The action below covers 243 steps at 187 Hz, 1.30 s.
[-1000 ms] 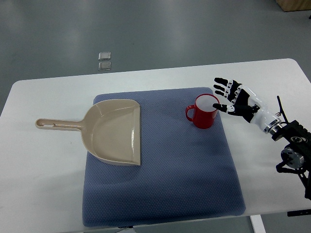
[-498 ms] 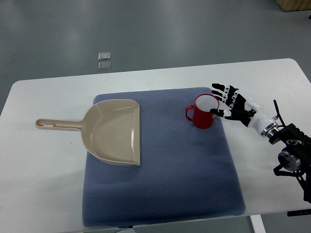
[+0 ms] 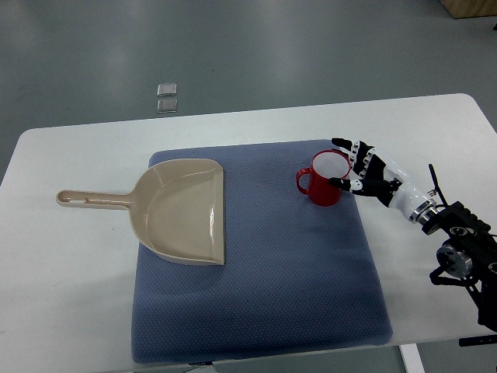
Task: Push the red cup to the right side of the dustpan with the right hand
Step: 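Lower the right hand against the red mug and cup its side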
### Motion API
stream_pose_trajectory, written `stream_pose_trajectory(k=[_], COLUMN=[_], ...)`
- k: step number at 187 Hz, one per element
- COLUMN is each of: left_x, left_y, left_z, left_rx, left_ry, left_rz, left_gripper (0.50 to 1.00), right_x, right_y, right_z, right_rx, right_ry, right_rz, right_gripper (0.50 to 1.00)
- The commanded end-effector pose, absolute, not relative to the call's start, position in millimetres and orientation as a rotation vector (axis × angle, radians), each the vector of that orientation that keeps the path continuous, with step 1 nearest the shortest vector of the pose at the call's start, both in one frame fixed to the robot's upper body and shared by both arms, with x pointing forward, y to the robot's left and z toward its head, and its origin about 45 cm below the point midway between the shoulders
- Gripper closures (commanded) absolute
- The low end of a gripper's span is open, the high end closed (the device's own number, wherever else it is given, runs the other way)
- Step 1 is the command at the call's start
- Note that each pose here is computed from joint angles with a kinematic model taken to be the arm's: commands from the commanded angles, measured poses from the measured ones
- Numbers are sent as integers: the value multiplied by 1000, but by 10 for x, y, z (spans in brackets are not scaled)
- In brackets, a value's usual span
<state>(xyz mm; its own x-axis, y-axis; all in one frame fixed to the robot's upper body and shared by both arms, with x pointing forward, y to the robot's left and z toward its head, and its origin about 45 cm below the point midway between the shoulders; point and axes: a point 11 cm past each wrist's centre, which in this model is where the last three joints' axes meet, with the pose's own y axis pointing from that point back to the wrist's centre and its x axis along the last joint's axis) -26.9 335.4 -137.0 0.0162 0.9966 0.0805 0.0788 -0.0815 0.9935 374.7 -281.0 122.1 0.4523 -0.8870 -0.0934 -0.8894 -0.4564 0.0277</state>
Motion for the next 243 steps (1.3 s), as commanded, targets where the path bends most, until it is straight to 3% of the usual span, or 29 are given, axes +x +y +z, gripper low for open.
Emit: stream_pose_trajectory(k=[1, 243], left_x=[-269, -269], left_y=[3354, 3354], left_z=[-1370, -1370], left_rx=[1334, 1334], left_ry=[1219, 1219], left_rz=[1220, 1220], left_gripper=[500, 500], right_x=[3742, 3710], right_y=[-2808, -2546], right_z=[1202, 1103], right_rx=[-2655, -2653], right_ry=[1626, 1588], right_rz=[156, 213], right_gripper=[570, 570])
